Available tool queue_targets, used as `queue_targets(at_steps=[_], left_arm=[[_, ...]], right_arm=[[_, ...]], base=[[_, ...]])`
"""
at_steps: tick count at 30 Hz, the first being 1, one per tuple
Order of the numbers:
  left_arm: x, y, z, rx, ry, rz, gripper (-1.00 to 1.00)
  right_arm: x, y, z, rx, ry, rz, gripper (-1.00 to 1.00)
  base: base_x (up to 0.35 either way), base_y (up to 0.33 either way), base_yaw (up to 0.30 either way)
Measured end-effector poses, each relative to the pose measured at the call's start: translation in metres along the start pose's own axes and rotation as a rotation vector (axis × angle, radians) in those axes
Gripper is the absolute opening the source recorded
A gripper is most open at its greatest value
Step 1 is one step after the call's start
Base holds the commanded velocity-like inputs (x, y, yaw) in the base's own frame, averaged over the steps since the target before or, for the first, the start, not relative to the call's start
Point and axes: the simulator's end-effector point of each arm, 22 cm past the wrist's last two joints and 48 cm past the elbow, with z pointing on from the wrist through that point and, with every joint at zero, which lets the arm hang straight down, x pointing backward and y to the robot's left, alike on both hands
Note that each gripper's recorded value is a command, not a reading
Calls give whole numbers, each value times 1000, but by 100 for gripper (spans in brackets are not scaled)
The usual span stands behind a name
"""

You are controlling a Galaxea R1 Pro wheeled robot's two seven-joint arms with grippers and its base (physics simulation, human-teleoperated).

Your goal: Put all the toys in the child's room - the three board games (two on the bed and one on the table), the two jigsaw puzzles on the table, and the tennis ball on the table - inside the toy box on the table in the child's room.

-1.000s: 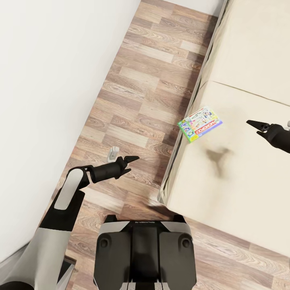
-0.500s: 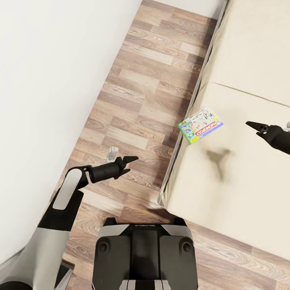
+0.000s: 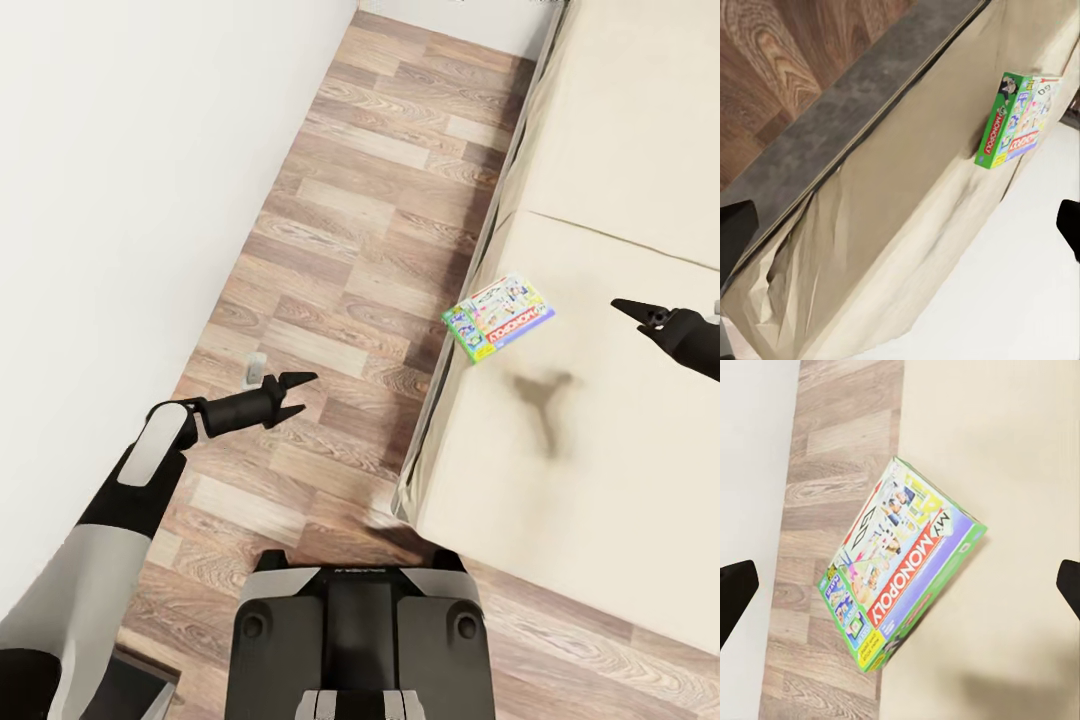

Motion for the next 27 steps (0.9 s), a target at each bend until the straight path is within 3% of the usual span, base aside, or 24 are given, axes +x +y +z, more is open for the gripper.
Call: queue_targets(at_steps=[4, 11, 27], left_arm=[[-27, -10, 1, 51, -14, -14, 100], [-52, -30, 6, 105, -20, 1, 100], [-58, -37, 22, 124, 5, 34, 100]], right_arm=[[-3, 1, 1, -4, -10, -4, 100], [-11, 3, 4, -13, -30, -12, 100], [-17, -3, 11, 4, -60, -21, 100]], base=[[0, 0, 0], [0, 0, 0], [0, 0, 0]])
